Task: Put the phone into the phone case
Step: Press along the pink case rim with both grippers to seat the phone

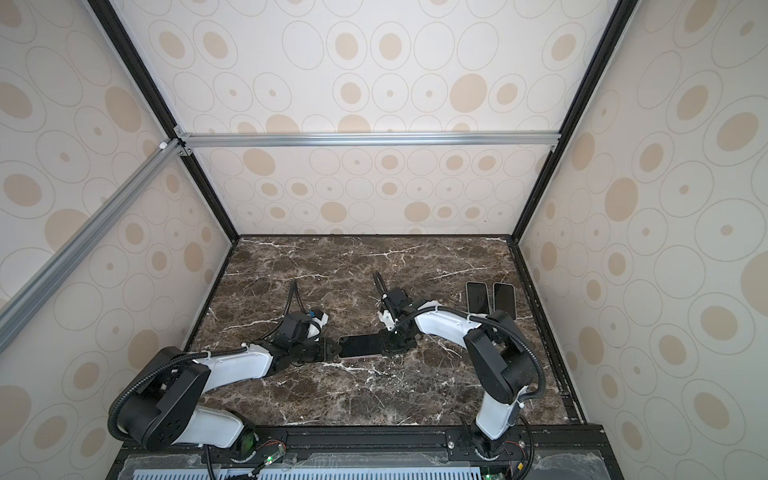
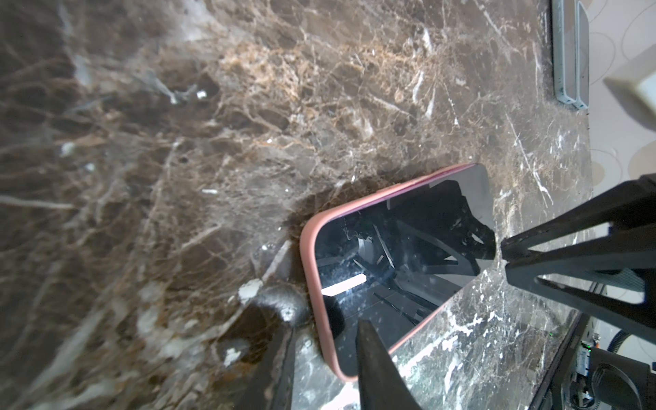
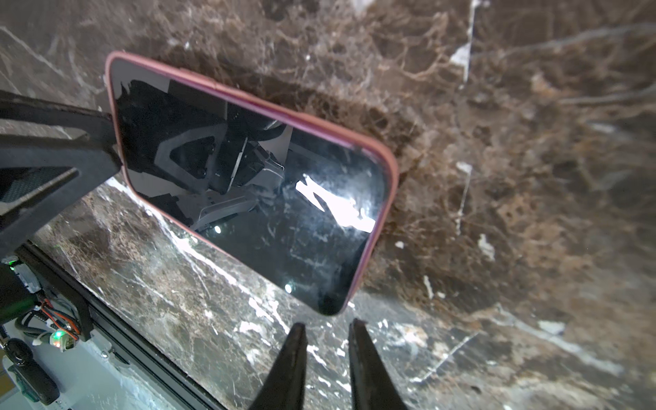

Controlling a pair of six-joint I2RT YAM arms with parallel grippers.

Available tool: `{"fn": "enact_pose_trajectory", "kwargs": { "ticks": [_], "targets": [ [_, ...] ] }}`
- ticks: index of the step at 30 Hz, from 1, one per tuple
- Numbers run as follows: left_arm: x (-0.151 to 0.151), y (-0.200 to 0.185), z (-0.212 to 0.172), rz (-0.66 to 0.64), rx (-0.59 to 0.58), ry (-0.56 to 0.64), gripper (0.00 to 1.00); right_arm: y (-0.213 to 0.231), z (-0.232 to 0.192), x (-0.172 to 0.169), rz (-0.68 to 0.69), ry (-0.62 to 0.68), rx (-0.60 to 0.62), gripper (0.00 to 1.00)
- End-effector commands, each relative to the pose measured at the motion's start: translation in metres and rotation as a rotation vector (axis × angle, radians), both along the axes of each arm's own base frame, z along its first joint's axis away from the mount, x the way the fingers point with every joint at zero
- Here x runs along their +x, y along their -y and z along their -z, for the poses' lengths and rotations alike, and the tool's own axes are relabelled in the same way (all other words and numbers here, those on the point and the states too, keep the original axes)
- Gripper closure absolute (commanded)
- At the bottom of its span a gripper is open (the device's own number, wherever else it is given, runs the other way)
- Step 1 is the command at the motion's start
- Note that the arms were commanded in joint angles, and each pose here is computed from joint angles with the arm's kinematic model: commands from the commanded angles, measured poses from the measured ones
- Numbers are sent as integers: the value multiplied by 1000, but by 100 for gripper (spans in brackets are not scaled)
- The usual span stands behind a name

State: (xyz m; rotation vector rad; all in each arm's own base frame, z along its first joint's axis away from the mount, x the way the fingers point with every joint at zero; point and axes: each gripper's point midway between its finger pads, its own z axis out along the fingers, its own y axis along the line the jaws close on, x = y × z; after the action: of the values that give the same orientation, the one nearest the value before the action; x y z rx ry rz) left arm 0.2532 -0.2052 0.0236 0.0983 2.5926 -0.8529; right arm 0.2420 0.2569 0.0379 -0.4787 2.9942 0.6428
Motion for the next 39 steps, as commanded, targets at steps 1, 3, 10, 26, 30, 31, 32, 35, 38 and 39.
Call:
{"fn": "enact_pose_trajectory", "kwargs": {
  "ticks": [1, 3, 10, 26, 30, 31, 32, 35, 38, 39],
  "targets": [
    [-12, -2, 14, 32, 33, -58, 72, 2, 10, -1, 4, -25, 0, 78],
    [-12, 1, 15, 40, 20, -59, 74, 2, 13, -1, 5, -29, 0, 78],
    [-15, 7, 15, 64, -15, -72, 76, 1, 19, -2, 11, -46, 20, 82],
    [-19, 12, 18, 91, -41, -93, 79, 1, 37, -7, 33, -67, 43, 85],
    [-20, 14, 21, 96, -47, -106, 79, 3, 46, -5, 53, -64, 23, 87],
    [-19, 14, 22, 96, -46, -108, 79, 4, 49, -6, 54, -66, 16, 88],
    [-19, 15, 22, 97, -47, -108, 79, 4, 51, -6, 55, -65, 9, 88],
    [-18, 15, 21, 97, -50, -104, 80, 4, 60, -9, 51, -76, -9, 88],
    [-18, 15, 21, 98, -50, -106, 80, 2, 67, -10, 45, -83, -24, 88],
    [-19, 15, 22, 98, -50, -108, 80, 1, 69, -10, 43, -84, -28, 88]
  ]
}}
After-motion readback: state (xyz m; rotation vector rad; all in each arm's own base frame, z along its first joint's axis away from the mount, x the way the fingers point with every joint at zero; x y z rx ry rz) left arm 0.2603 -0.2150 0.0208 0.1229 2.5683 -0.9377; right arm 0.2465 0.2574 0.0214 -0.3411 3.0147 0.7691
